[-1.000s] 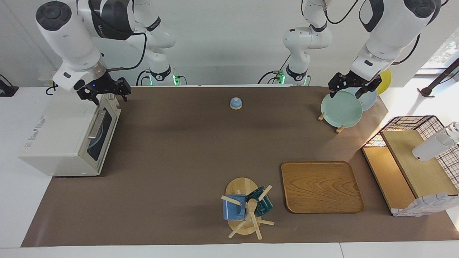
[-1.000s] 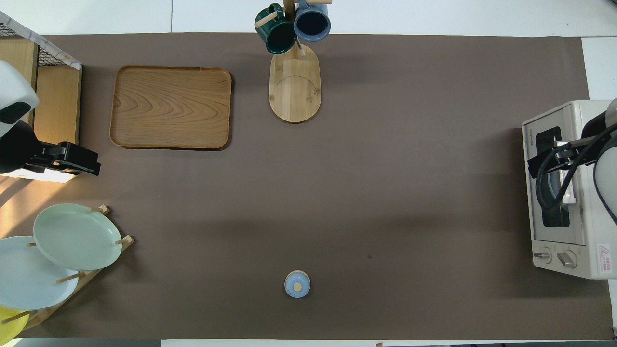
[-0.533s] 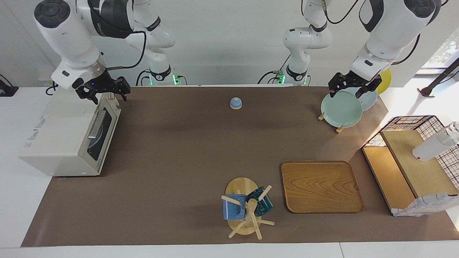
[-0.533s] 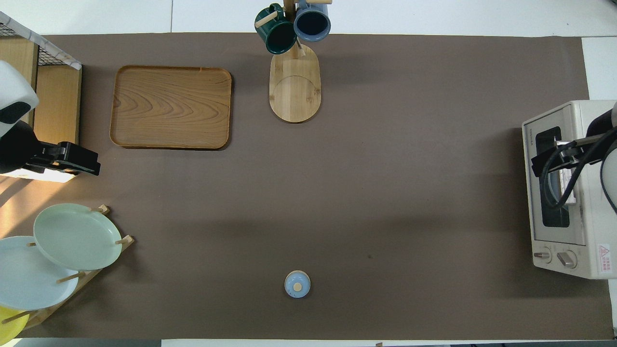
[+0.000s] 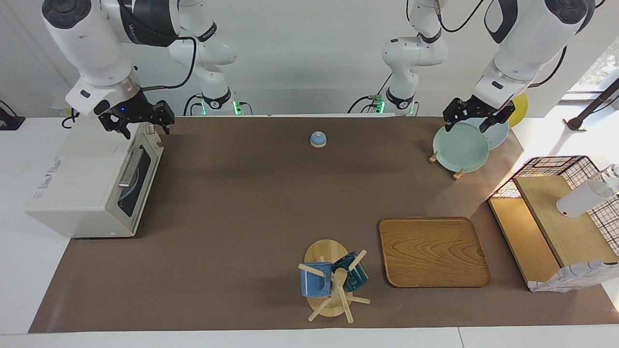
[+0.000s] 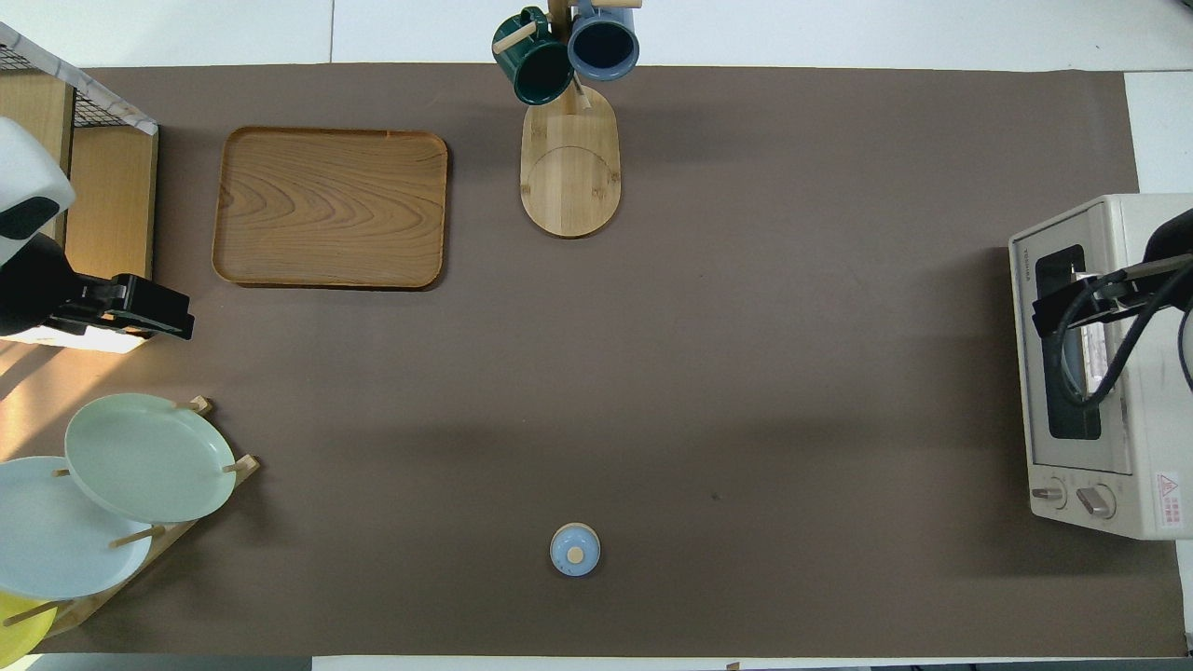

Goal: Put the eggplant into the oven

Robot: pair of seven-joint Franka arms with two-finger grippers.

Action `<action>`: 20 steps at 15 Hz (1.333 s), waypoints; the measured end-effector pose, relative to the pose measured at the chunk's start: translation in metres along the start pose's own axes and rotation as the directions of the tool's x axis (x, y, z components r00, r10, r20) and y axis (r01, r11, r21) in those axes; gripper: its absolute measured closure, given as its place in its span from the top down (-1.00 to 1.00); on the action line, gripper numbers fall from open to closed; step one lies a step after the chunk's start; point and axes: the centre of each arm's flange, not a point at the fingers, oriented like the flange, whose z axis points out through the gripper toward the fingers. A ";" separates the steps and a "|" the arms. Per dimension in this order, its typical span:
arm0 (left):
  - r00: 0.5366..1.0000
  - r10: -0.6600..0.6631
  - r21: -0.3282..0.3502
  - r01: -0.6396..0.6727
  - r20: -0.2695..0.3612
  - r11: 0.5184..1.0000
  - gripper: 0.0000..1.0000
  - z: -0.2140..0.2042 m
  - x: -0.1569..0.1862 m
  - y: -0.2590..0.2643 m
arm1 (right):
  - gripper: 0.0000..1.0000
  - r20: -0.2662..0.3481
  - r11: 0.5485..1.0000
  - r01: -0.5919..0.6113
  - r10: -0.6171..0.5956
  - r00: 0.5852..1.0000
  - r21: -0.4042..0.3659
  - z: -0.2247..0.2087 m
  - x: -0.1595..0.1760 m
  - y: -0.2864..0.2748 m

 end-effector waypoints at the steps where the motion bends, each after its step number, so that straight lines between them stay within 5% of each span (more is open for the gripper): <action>1: 1.000 0.000 0.000 0.000 0.000 1.000 1.00 0.000 0.000 0.000 | 1.00 -0.005 1.000 0.000 0.000 1.000 0.003 -0.002 -0.002 -0.001; 20: 1.000 0.000 0.000 0.000 0.000 1.000 1.00 0.000 0.000 0.000 | 1.00 -0.016 0.996 -0.093 0.094 0.995 0.016 -0.008 -0.005 0.000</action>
